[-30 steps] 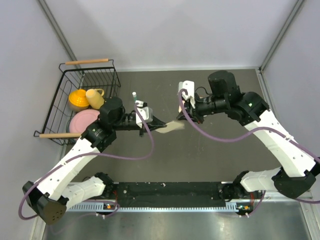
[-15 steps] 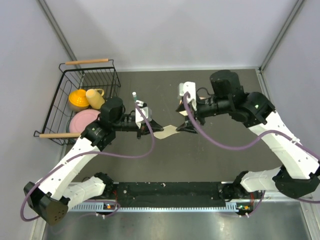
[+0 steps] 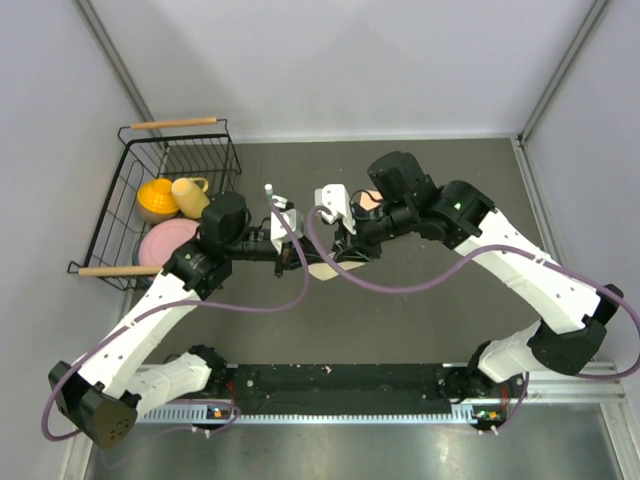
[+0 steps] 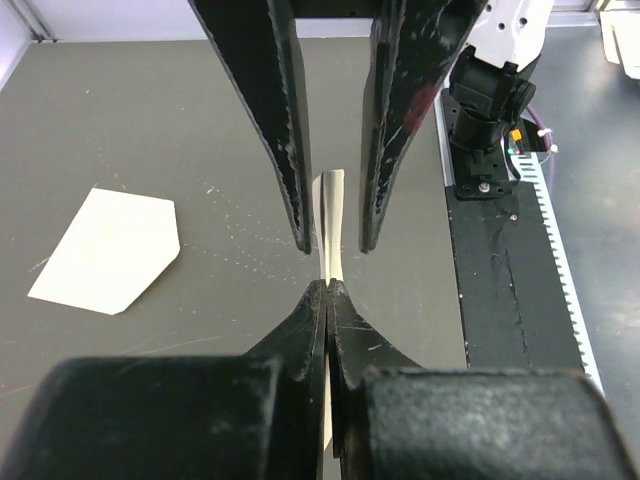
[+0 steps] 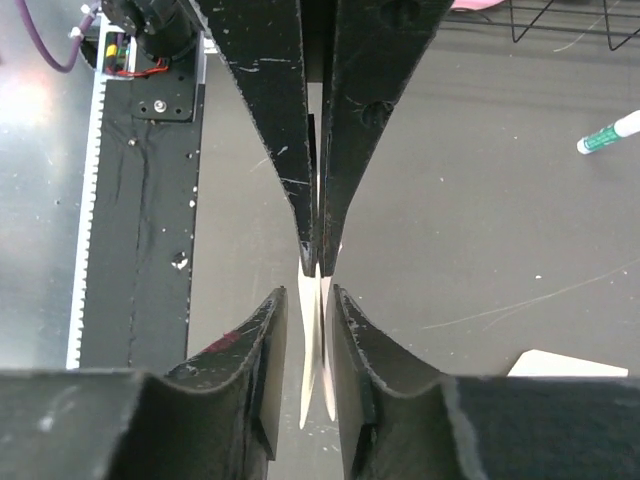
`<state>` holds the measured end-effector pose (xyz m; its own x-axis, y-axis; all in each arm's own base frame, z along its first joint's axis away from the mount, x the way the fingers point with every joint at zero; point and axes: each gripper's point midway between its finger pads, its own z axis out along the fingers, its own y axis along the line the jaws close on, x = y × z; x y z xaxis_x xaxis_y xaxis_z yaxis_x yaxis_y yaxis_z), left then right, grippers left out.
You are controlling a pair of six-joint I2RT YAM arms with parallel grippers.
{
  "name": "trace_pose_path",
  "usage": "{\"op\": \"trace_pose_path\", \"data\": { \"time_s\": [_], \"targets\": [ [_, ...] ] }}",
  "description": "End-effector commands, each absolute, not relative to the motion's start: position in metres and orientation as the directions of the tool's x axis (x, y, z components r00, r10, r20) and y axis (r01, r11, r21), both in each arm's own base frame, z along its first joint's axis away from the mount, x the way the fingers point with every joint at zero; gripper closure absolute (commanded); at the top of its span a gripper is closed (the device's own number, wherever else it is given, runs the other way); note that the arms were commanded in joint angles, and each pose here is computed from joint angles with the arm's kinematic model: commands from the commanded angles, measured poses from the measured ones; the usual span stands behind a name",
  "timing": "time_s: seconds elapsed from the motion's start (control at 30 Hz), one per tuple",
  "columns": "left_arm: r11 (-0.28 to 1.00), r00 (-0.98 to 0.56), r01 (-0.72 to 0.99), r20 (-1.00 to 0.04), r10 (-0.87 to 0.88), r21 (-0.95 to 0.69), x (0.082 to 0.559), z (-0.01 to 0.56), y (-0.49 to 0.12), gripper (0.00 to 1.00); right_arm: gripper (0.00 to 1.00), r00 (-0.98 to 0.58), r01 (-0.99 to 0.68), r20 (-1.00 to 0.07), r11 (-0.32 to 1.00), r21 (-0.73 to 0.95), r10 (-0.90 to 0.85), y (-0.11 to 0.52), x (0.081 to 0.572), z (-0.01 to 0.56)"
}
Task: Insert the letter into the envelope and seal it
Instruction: Fold the letter.
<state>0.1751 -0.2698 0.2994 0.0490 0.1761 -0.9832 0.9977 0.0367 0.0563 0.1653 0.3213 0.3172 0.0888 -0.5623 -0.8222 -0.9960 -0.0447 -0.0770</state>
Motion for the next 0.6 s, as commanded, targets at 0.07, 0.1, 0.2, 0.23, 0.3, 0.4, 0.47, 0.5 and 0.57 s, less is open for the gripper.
{"op": "trace_pose_path", "data": {
  "time_s": [0.07, 0.1, 0.2, 0.23, 0.3, 0.4, 0.47, 0.5, 0.57],
  "targets": [
    [0.038, 0.101, 0.994, -0.989, 0.112, 0.106, 0.174, 0.332, -0.272, 1.00, 1.00, 0.152, -0.986, -0.817, -0.024, -0.167, -0.556, 0.326, 0.176, 0.331],
    [0.051, 0.093, 0.994, -0.988, 0.120, 0.099, 0.176, 0.330, -0.271, 1.00, 1.00, 0.161, -0.982, -0.811, -0.011, -0.187, -0.563, 0.323, 0.180, 0.331],
    [0.063, 0.081, 0.994, -0.987, 0.139, 0.091, 0.175, 0.325, -0.268, 1.00, 1.00, 0.188, -0.972, -0.801, 0.011, -0.236, -0.568, 0.317, 0.184, 0.334],
    [0.072, 0.075, 0.994, -0.987, 0.142, 0.086, 0.176, 0.323, -0.267, 0.99, 1.00, 0.194, -0.969, -0.798, 0.017, -0.248, -0.571, 0.314, 0.186, 0.334],
    [0.076, 0.082, 0.993, -0.985, 0.149, 0.094, 0.175, 0.320, -0.265, 0.89, 1.00, 0.205, -0.963, -0.795, 0.028, -0.268, -0.572, 0.310, 0.186, 0.336],
    [0.103, 0.067, 0.991, -0.982, 0.174, 0.086, 0.180, 0.312, -0.261, 0.75, 1.00, 0.214, -0.960, -0.800, 0.032, -0.279, -0.561, 0.305, 0.183, 0.341],
    [0.107, 0.060, 0.991, -0.981, 0.185, 0.081, 0.183, 0.308, -0.259, 0.76, 1.00, 0.216, -0.959, -0.809, 0.037, -0.281, -0.547, 0.302, 0.181, 0.346],
    [0.107, 0.052, 0.991, -0.980, 0.193, 0.074, 0.184, 0.305, -0.257, 0.80, 1.00, 0.211, -0.960, -0.813, 0.041, -0.277, -0.543, 0.301, 0.182, 0.347],
    [0.108, 0.047, 0.992, -0.980, 0.191, 0.069, 0.186, 0.304, -0.255, 0.93, 1.00, 0.206, -0.961, -0.819, 0.046, -0.272, -0.536, 0.298, 0.181, 0.349]
  ]
}}
